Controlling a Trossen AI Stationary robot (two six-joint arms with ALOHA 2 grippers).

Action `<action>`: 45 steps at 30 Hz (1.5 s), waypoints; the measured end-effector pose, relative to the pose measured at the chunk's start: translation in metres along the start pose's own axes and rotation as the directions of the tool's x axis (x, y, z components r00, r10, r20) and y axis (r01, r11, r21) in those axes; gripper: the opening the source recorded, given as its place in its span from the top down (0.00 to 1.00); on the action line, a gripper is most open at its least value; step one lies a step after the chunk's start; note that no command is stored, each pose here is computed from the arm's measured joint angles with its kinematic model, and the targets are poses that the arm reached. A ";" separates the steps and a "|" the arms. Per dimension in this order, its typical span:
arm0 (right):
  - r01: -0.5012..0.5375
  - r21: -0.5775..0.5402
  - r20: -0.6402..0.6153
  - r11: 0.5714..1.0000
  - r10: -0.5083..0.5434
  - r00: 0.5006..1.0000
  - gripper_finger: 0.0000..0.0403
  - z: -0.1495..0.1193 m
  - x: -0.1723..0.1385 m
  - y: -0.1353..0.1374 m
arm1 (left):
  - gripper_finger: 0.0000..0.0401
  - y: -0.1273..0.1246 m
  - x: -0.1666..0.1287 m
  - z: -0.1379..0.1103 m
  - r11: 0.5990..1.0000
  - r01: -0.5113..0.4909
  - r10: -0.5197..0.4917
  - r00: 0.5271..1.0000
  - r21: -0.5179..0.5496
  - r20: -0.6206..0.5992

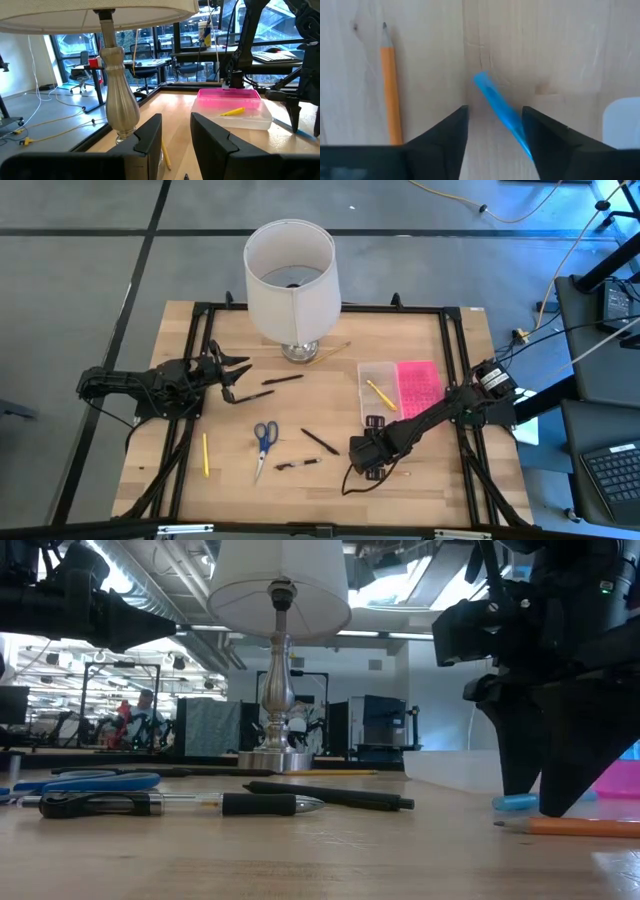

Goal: Pick & place school supplies into a supply box
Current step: Put the blue pen into the supply box

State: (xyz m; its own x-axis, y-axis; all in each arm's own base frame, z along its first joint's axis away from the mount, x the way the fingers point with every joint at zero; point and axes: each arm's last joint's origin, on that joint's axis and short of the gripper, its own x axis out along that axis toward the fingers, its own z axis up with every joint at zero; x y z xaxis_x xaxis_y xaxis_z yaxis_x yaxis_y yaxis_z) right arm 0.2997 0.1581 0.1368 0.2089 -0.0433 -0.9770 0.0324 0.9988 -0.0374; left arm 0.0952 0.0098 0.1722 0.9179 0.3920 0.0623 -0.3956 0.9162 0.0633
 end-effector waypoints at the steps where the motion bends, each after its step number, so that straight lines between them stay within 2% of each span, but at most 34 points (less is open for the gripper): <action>1: -0.002 0.000 -0.001 1.000 0.002 1.000 0.56 0.000 0.000 0.000 | 0.76 0.000 0.000 0.000 1.000 0.000 0.000 1.000 0.000 0.000; 11: -0.005 -0.001 -0.008 1.000 0.005 1.000 0.79 -0.001 0.000 0.000 | 0.76 0.000 0.000 0.000 1.000 0.000 0.000 1.000 0.000 0.000; 18: -0.002 -0.001 -0.008 1.000 0.002 1.000 0.90 -0.001 0.000 0.000 | 0.76 0.000 0.000 0.000 1.000 0.001 -0.001 1.000 0.000 0.000; 28: -0.006 0.060 0.013 0.998 0.006 1.000 0.88 0.006 -0.006 0.003 | 0.76 0.000 0.000 0.000 1.000 0.001 -0.001 1.000 0.000 0.000; 34: -0.026 0.060 0.075 0.998 0.021 0.997 0.90 0.031 -0.035 0.009 | 0.76 0.000 0.000 0.000 1.000 0.001 -0.001 1.000 -0.001 0.001; 36: 0.021 0.132 0.091 0.991 -0.033 0.995 0.90 0.041 -0.049 0.005 | 0.76 0.000 0.000 0.000 1.000 0.000 0.000 1.000 -0.001 0.001; 38: 0.108 0.284 0.098 0.953 -0.141 0.985 0.89 0.049 -0.064 -0.004 | 0.76 0.000 0.000 0.000 1.000 0.000 0.000 1.000 -0.001 0.001; 41: 0.218 0.542 0.071 0.811 -0.303 0.950 0.89 0.057 -0.087 -0.022 | 0.76 0.000 0.000 0.000 1.000 0.000 0.000 1.000 -0.001 0.001; 45: 0.330 0.696 -0.067 0.638 -0.399 0.914 0.89 0.057 -0.108 -0.049 | 0.76 0.000 0.000 0.000 1.000 0.001 -0.001 1.000 -0.001 0.001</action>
State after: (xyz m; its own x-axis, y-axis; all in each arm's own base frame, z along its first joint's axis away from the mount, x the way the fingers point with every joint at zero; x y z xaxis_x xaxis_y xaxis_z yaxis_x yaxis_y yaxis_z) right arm 0.3311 0.1127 0.2564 0.1123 -0.4368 -0.8925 0.7696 0.6065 -0.2000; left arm 0.0952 0.0097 0.1723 0.9180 0.3914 0.0634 -0.3951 0.9165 0.0628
